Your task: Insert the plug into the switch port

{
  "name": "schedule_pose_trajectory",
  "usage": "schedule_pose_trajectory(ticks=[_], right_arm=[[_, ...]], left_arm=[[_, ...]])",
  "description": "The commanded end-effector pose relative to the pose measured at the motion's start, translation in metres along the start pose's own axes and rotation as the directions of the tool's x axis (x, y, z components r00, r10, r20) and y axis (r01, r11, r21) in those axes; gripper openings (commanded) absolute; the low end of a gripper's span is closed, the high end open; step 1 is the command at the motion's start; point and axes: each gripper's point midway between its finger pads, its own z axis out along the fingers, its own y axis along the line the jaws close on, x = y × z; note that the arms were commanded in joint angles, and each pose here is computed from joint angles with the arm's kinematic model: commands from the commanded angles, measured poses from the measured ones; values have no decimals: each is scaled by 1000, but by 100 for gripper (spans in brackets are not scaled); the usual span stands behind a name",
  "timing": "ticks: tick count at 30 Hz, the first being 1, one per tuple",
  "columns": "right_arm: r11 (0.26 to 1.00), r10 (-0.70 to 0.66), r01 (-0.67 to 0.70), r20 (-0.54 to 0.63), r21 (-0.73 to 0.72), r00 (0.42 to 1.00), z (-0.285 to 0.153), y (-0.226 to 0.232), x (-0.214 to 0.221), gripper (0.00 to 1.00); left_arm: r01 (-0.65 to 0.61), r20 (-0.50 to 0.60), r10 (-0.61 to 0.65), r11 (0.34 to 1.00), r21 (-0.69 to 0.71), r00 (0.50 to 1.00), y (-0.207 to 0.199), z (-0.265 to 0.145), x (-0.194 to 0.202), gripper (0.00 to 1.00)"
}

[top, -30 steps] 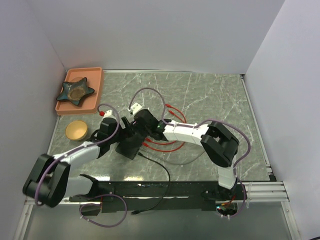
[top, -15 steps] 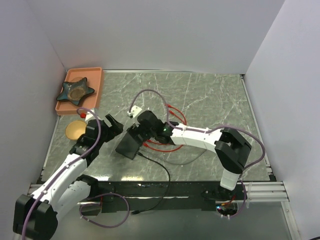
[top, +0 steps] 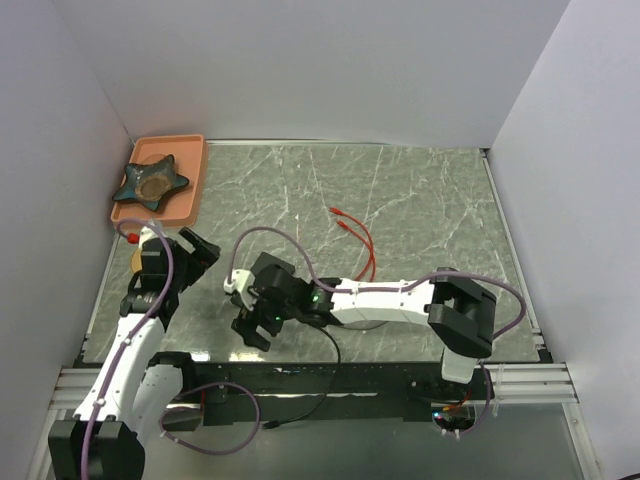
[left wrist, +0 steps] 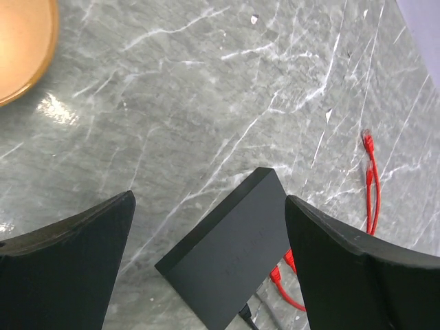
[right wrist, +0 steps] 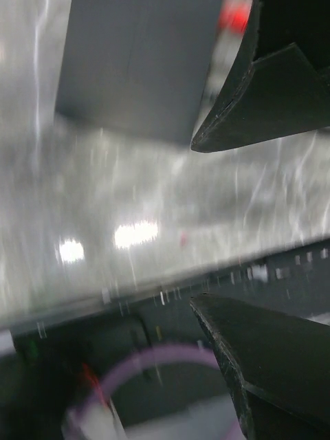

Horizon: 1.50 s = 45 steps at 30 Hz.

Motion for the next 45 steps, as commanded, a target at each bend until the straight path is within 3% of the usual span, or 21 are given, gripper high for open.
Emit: schedule_pose_trajectory(ticks=[1,6,12,24,30,34,39,45], right_arm=[[981,22,-16,29,-195,999,11,40,-6,90],[961,53,-62,-39,-269,998,32,51,11,93],[976,100,-114,-84,-186,991,52,29,19,99],[931,361,-361,17,49,932,16,-102,27,99],[933,322,-327,54,154,945,-12,-129,15,99],[950,282,-290,84,113,956,-31,-117,0,99],[964,243,-258,169,72,955,-67,-100,-26,99],[958,174,-234,314,163,933,-128,-101,-55,99]], left_arm=[[46,-10,-45,998,50,999,-5,-6,0,96],[42,3,-43,998,53,999,-5,-7,-2,96],[39,7,-40,998,45,999,-2,-6,-1,96],[23,10,-24,997,68,1000,-6,-6,-2,96],[0,16,-1,996,93,1000,-10,-8,-4,96],[-20,18,18,993,120,1000,-14,-10,-4,96],[-40,48,32,981,190,998,-27,-19,-9,96],[-61,61,45,957,284,997,-45,-32,-11,96]])
